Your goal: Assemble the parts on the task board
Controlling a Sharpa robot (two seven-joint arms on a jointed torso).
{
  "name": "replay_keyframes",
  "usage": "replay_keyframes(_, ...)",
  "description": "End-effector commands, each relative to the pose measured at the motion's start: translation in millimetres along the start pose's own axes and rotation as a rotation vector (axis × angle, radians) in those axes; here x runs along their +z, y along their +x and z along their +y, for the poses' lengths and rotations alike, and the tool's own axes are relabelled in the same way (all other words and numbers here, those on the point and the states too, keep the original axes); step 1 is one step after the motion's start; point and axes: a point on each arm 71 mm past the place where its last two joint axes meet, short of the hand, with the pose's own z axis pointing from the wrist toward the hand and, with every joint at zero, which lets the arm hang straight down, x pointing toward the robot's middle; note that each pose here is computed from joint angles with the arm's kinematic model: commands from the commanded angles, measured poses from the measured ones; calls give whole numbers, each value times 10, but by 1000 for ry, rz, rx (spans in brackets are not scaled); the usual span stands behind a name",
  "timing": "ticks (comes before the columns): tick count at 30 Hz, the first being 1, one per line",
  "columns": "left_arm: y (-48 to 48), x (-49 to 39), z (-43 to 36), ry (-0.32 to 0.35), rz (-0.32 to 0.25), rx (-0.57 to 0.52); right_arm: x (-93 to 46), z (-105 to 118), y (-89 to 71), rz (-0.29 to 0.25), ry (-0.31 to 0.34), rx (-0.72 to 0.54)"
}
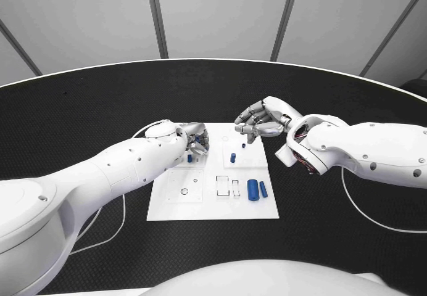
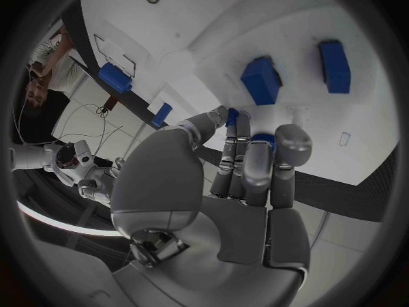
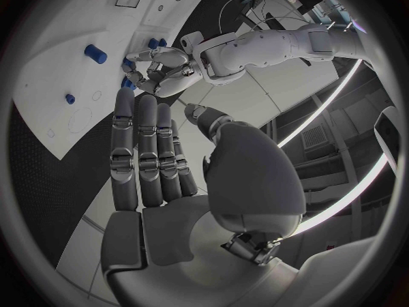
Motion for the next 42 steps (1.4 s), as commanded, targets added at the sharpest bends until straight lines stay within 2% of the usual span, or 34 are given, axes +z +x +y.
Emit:
replay_keyframes(1, 2, 1, 10, -6, 7, 1, -1, 1, 0, 0, 0, 0)
replay_keyframes(8, 3, 4, 20, -11, 13, 3, -5, 1, -1, -1, 0, 0)
replay_keyframes(19, -19, -3, 17, 10, -21, 1, -8, 1, -4, -3, 0, 1)
replay_keyframes(32, -53, -30, 50, 23, -58, -25, -10, -2, -9, -5, 0, 0)
replay_keyframes(42, -74, -43, 53, 29, -66, -47, -8, -4, -11, -5, 0, 0)
